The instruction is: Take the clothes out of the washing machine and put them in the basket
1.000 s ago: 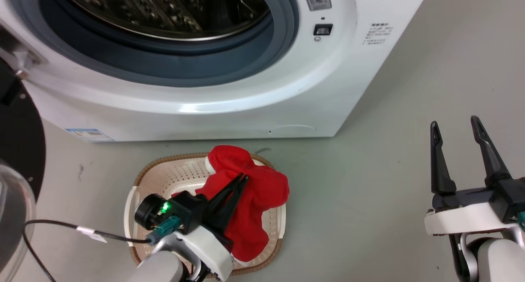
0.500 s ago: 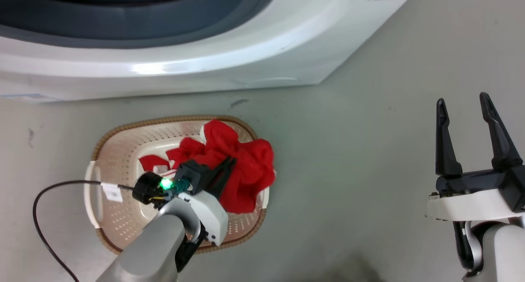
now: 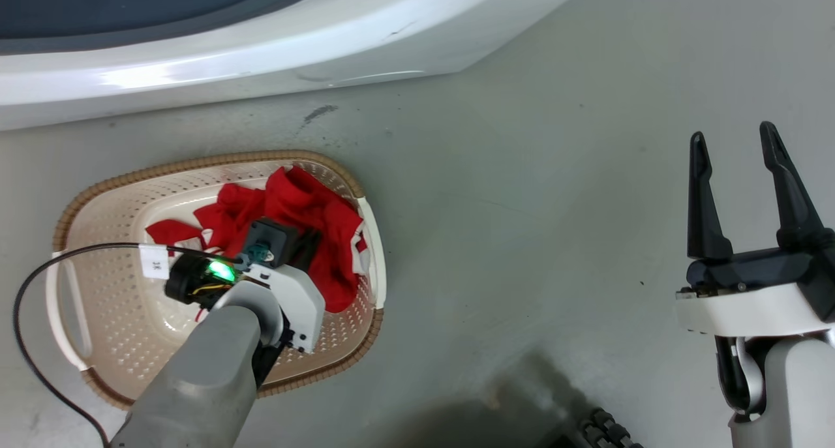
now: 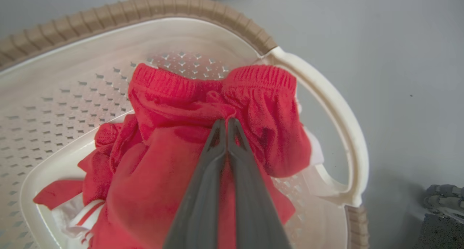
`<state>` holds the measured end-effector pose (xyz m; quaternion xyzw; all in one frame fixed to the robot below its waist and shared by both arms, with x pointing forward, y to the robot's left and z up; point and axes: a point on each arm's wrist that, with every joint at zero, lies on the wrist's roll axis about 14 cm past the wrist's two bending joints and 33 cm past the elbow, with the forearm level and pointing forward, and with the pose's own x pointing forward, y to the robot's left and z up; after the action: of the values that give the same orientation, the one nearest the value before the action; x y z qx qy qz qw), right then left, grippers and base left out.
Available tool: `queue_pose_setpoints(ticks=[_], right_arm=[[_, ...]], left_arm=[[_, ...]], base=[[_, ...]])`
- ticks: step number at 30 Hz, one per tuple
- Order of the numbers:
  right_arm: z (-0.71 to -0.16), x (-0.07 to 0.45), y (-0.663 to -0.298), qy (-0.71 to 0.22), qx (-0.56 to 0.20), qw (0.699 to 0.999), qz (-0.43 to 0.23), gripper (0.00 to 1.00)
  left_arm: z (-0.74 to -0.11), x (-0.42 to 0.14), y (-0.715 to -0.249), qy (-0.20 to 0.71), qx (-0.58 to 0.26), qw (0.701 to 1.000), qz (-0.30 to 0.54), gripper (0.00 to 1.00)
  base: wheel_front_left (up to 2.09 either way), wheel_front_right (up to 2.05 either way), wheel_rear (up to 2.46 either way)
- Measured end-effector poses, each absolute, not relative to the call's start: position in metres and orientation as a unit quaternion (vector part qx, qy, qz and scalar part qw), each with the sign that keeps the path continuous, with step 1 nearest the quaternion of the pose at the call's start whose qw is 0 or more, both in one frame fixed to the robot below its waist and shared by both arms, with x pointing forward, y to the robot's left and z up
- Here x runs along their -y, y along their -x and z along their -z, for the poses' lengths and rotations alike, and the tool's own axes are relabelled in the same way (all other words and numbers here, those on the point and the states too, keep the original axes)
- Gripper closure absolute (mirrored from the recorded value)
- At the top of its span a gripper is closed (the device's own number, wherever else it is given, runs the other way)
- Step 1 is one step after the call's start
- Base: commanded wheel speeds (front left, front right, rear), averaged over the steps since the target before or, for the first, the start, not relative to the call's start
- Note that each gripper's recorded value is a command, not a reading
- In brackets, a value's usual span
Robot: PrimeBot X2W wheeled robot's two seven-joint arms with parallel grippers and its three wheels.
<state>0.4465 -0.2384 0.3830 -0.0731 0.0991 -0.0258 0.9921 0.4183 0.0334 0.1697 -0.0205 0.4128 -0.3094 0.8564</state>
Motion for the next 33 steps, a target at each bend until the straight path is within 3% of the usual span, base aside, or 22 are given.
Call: queue_pose_setpoints(ticks=[6,8,18,33], right_arm=[[-0.380,0.243,-0.447,0.072,-0.104,0.991,0.032,0.00],[-0.378,0.243,-0.447,0.072,-0.106,0.991,0.032,0.00],[-0.397,0.238,-0.450,0.071,-0.081,0.994,0.027,0.00],[-0.472,0.213,-0.447,0.064,0.011,0.998,0.000,0.00]], left_arm=[[-0.149,-0.033,-0.409,0.018,-0.446,0.843,0.299,1.00],[-0.146,-0.038,-0.412,0.012,-0.449,0.848,0.282,0.00],[-0.193,-0.032,-0.439,0.004,-0.375,0.884,0.279,0.00],[-0.375,-0.091,-0.491,0.064,-0.140,0.975,0.157,0.00]], base=[[0.00,0.00,0.00],[0.00,0.00,0.00],[0.00,0.00,0.00],[0.00,0.00,0.00]])
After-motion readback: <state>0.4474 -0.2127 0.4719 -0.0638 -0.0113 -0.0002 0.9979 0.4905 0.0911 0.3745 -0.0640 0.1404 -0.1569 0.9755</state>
